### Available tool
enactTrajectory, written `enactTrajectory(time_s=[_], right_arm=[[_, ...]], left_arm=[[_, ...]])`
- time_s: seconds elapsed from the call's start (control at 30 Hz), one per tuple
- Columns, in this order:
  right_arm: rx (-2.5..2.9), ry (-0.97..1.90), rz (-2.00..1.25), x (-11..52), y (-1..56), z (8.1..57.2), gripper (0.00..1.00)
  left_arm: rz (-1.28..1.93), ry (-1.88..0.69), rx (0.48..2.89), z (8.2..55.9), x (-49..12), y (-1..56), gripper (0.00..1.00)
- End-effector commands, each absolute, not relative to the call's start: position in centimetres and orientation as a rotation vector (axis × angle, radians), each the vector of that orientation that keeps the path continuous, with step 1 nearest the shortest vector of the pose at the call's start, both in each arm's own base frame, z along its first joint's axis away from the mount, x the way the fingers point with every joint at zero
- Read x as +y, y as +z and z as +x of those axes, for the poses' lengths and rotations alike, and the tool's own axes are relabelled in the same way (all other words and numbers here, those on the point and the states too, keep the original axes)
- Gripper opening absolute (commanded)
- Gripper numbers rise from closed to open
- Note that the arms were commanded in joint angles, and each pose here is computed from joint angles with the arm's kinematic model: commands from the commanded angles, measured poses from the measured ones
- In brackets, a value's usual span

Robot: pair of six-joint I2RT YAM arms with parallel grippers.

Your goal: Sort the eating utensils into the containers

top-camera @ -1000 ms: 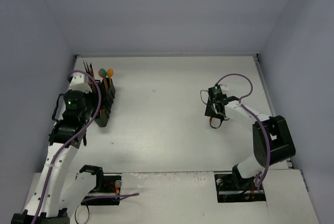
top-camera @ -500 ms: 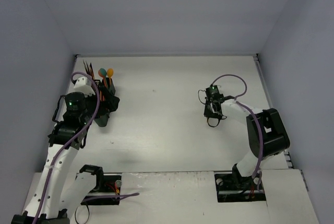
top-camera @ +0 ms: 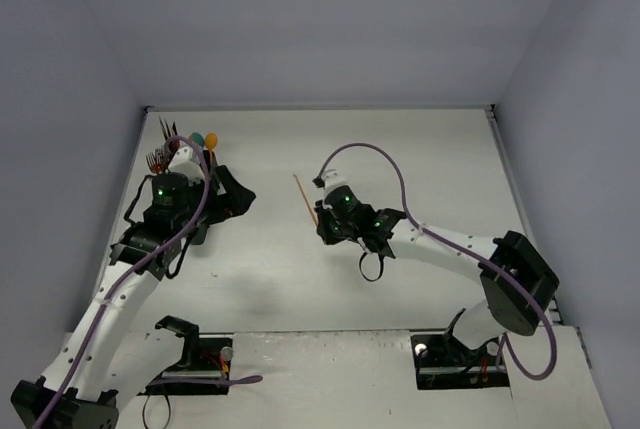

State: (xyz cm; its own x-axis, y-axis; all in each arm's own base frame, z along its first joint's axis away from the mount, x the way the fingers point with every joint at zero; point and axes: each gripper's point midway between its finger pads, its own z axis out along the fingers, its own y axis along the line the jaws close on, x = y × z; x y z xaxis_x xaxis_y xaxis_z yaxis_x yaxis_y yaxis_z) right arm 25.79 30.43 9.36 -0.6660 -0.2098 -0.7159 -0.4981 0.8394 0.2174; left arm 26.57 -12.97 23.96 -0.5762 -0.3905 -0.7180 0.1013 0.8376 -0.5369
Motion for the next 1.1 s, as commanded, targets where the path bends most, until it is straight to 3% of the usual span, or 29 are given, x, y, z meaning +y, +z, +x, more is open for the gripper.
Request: enactTrajectory(time_s=[0.0,0.27,0.4,0.5,0.63,0.67,0.77,0.93,1.07], right_arm=[[1.975,0.727,-0.569,35.9,19.2,25.0,0.00],[1.834,0.841,-0.643,39.0,23.0,21.9,0.00],[1.811,0.863,-0.657,39.6,23.5,21.3,0.00],[1.803,0.870,-0.665,39.8,23.6,21.0,0.00],[1.798,0.874,-0.669,40.0,23.6,20.8,0.00],[1.798,0.873,-0.668,39.9,23.6,20.8,0.02],[1.801,0.870,-0.665,39.9,23.4,20.8,0.15],[1.795,0.862,-0.654,39.4,23.7,20.9,0.56],[1.797,0.818,-0.614,37.7,23.6,21.5,0.68]], left_arm=[[-0.218,-0.757,1.964,28.3,-15.3,27.8,0.80],[-0.223,-0.777,1.942,29.3,-16.7,28.5,0.79],[-0.233,-0.769,1.945,29.6,-16.9,28.3,0.67],[-0.237,-0.782,1.942,29.7,-17.2,28.4,0.50],[-0.241,-0.778,1.933,29.8,-17.3,28.4,0.07],[-0.242,-0.778,1.926,29.8,-17.3,28.6,0.02],[-0.239,-0.751,1.902,29.9,-16.8,29.1,0.00],[-0.222,-0.606,1.874,30.3,-14.7,29.6,0.00],[-0.169,-0.351,1.840,30.8,-11.2,31.1,0.00]])
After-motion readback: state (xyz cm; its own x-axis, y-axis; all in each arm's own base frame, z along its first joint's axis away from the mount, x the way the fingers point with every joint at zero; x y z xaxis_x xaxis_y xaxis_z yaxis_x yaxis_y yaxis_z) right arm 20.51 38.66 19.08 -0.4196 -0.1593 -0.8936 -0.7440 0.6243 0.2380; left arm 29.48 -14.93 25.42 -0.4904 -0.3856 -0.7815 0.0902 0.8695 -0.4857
